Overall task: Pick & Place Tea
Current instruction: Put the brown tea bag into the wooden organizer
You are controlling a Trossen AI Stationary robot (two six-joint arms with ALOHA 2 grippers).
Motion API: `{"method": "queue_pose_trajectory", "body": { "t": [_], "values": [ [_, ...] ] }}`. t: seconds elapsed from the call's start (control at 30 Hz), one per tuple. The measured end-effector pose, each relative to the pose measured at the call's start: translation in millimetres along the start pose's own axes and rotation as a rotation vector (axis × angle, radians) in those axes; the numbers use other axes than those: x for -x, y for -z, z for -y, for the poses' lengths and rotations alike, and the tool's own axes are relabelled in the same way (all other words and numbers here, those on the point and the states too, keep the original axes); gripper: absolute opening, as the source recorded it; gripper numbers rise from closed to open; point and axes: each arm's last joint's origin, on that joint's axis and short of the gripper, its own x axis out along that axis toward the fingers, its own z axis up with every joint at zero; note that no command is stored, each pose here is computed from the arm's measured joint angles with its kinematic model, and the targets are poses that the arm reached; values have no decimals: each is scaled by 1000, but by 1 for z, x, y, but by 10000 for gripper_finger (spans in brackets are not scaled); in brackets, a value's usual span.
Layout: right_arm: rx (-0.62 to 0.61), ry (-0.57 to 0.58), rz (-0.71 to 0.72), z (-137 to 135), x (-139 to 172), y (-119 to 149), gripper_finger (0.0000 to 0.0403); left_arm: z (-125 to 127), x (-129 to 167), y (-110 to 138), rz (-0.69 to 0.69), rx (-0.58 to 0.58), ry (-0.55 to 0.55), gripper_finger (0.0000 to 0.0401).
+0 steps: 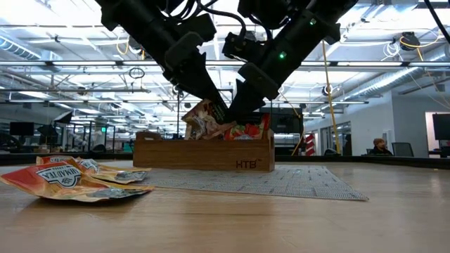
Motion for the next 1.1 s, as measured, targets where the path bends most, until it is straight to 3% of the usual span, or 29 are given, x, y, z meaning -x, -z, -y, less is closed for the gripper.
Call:
{"method": "queue_pose_trajectory", "body": {
  "t": [0.2, 0.37, 0.57, 0.83, 1.1],
  "values": [
    [-1, 0, 2, 0, 0, 0, 0, 0, 0, 0, 1, 1, 0, 256],
    [-2, 0, 4, 0, 0, 0, 0, -2, -5, 1, 1, 19, -7, 245],
    [-5, 1, 5, 0, 0, -1, 0, -6, -8, 0, 9, 43, -12, 176],
    [-5, 0, 5, 0, 0, 0, 0, -7, -7, 2, -16, 55, 33, 14],
    [37, -35, 31, -14, 13, -4, 0, 3, -5, -1, 20, 28, 52, 3]
  ]
}}
